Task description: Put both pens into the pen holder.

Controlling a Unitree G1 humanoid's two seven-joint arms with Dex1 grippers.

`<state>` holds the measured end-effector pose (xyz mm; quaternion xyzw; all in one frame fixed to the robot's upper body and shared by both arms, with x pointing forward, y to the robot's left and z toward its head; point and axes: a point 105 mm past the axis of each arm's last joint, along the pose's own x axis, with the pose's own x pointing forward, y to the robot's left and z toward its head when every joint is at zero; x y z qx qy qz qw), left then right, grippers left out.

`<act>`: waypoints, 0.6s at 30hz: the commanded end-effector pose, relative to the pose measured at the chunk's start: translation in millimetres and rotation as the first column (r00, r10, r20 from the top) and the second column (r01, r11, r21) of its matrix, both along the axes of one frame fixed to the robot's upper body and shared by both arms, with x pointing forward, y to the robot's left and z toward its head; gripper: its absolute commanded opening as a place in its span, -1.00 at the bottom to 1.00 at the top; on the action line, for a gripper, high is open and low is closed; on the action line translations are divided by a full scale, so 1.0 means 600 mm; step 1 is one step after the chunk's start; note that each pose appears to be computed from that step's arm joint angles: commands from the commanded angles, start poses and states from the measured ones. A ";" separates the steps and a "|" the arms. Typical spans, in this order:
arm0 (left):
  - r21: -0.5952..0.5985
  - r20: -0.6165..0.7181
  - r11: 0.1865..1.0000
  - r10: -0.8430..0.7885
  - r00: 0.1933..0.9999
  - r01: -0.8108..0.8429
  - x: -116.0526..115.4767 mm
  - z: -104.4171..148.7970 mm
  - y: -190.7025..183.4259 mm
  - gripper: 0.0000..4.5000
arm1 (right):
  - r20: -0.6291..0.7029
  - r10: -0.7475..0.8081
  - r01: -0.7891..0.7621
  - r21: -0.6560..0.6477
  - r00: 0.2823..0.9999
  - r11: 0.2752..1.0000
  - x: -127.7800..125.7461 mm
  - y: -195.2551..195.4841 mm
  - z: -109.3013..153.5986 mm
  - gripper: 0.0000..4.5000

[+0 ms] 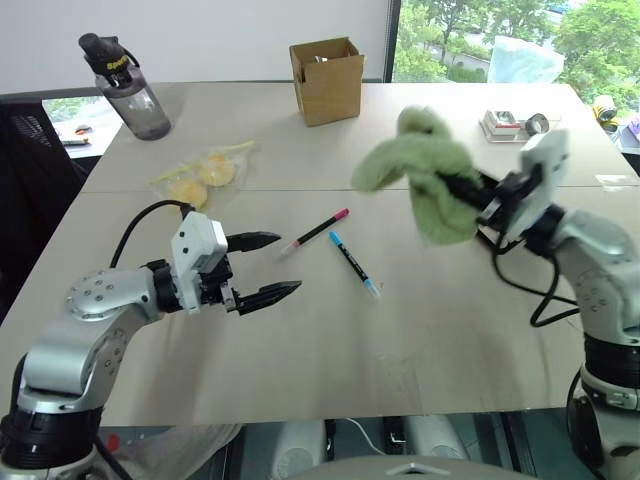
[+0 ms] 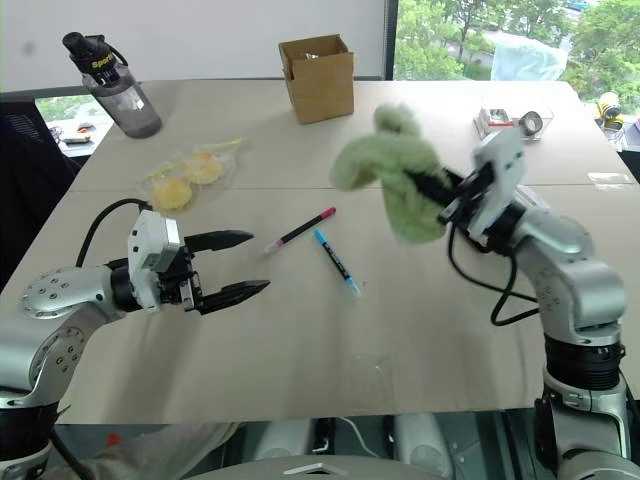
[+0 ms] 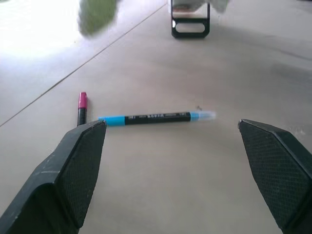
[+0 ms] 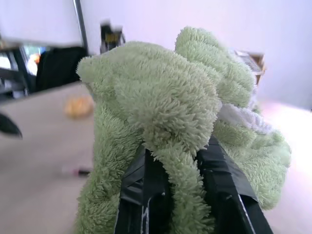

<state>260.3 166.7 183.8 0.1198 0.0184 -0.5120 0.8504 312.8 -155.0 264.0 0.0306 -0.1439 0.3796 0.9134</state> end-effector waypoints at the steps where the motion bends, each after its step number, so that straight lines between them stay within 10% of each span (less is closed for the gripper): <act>1: -0.063 0.055 0.995 -0.080 0.995 0.083 0.001 0.040 -0.036 1.00 | 0.003 -0.201 0.198 0.149 0.980 0.969 -0.004 -0.104 0.065 -0.99; 8: -0.141 0.066 0.963 -0.224 0.972 0.232 -0.002 0.076 -0.085 1.00 | -0.099 -0.598 0.603 0.035 0.795 0.797 -0.036 -0.313 0.055 -0.99; 15: -0.102 0.076 0.954 -0.275 0.958 0.282 0.005 0.074 -0.099 1.00 | -0.164 -0.721 0.652 -0.327 0.673 0.684 -0.074 -0.383 -0.030 -0.99; 18: -0.096 0.077 0.952 -0.284 0.956 0.291 0.006 0.073 -0.100 1.00 | -0.189 -0.730 0.615 -0.428 0.656 0.663 -0.090 -0.391 -0.056 -0.43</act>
